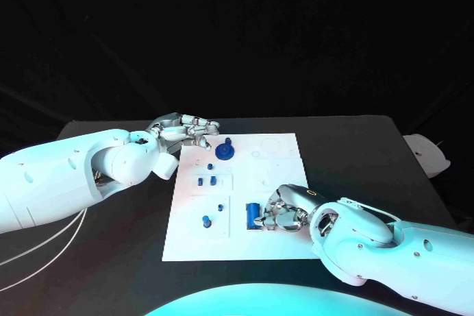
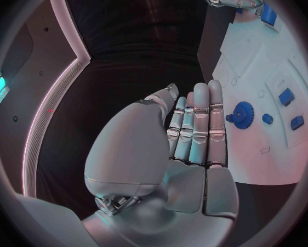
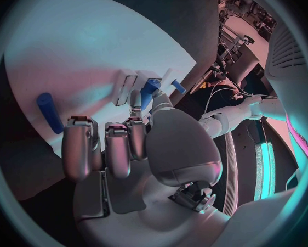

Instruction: Assemble the parts on the task board

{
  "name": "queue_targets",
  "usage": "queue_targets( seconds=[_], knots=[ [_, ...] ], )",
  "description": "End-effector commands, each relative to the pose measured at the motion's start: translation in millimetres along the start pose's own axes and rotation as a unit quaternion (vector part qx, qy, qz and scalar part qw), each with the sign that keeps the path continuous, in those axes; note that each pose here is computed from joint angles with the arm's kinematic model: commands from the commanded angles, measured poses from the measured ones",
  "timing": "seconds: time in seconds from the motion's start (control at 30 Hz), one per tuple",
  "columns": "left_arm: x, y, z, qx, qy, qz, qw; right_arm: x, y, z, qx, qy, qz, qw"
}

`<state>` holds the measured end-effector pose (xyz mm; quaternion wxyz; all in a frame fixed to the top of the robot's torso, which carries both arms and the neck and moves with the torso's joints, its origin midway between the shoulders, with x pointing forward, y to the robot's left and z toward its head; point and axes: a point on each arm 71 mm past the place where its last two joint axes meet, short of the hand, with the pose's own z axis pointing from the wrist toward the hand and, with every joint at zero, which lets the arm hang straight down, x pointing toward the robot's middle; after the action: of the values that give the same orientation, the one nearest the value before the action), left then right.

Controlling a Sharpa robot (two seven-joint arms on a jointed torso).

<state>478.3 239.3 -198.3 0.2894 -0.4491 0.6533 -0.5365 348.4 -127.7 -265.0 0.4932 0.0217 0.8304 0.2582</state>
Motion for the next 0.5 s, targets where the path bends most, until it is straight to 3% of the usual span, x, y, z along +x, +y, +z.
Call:
queue_targets(
  seconds=[0.03, 0.27, 0.5],
  knots=[
    [2.5, -1.0, 0.7, 0.004, 0.009, 0.0, 1.0, -2.6, -0.4, -1.2, -0.005, -0.01, -0.001, 1.0],
    [2.7, -1.0, 1.3, 0.004, 0.009, 0.0, 1.0, -28.1, -9.4, -10.4, -0.006, -0.035, 0.019, 0.999],
    [2.6, -0.8, 1.8, 0.004, 0.01, 0.0, 1.0, -58.8, -41.9, -27.9, 0.031, -0.064, -0.003, 0.997]
  ],
)
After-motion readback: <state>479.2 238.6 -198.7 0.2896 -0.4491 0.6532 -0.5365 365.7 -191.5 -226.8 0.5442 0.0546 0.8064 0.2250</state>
